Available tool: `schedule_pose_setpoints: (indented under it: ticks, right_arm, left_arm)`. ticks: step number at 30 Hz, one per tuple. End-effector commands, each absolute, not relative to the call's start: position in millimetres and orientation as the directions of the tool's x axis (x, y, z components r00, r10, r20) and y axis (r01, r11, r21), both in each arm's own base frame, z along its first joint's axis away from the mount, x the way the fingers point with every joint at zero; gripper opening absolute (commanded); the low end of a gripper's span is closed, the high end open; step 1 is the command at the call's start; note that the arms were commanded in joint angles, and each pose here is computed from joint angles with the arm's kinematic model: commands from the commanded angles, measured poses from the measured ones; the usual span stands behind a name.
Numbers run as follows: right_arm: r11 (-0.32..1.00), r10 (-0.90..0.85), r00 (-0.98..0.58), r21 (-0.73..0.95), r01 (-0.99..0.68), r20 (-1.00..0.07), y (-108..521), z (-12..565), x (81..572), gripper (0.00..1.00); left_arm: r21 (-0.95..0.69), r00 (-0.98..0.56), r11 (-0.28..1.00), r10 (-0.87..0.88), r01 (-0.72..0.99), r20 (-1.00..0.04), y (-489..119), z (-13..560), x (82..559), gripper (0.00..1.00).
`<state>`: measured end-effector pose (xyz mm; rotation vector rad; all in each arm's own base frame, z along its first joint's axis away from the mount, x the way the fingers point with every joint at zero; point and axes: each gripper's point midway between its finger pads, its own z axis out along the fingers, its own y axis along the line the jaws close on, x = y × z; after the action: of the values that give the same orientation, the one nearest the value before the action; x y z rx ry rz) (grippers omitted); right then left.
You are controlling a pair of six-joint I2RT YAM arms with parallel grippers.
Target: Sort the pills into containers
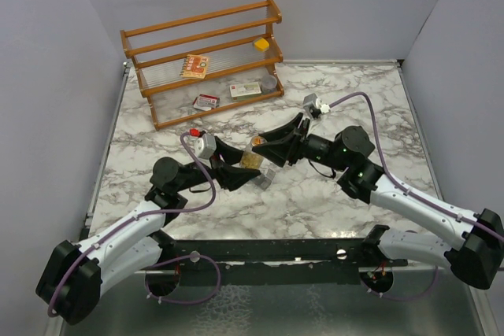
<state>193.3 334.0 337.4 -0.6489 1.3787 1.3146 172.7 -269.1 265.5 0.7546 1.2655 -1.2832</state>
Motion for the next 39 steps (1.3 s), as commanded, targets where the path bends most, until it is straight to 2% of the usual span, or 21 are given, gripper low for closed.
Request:
schedule_pose_setpoints:
  ticks: [1,13,20,24,31,39]
  right_arm:
    - [0.206,0.258,-0.277,0.333,-0.92,-0.925,339.0,341.3,188.2,0.31]
    - [0.183,0.16,-0.257,0.285,-0.941,-0.953,335.9,330.8,175.6,0.12]
    - [0.124,0.129,-0.244,0.26,-0.958,-0.961,331.5,334.3,159.2,0.07]
    - [0.017,0.133,-0.231,0.235,-0.972,-0.964,331.8,344.8,140.2,0.05]
    - [-0.237,0.136,-0.224,0.188,-0.953,-0.965,332.4,355.3,101.7,0.05]
    - [-0.364,0.112,-0.256,0.2,-0.909,-0.96,341.7,350.4,94.2,0.06]
  left_arm:
    - [-0.177,-0.125,0.155,-0.297,0.972,-0.947,-270.6,285.8,163.8,0.0]
    - [-0.168,-0.141,0.057,-0.322,0.984,-0.936,-266.0,303.9,137.8,0.0]
    - [-0.196,-0.205,-0.06,-0.361,0.979,-0.91,-261.4,325.2,113.7,0.0]
    - [-0.216,-0.257,-0.147,-0.388,0.965,-0.885,-259.1,336.0,100.4,0.0]
    - [-0.152,-0.319,-0.349,-0.49,0.925,-0.811,-240.7,365.6,62.8,0.0]
    - [-0.198,-0.385,-0.415,-0.434,0.888,-0.814,-256.7,359.1,58.3,0.0]
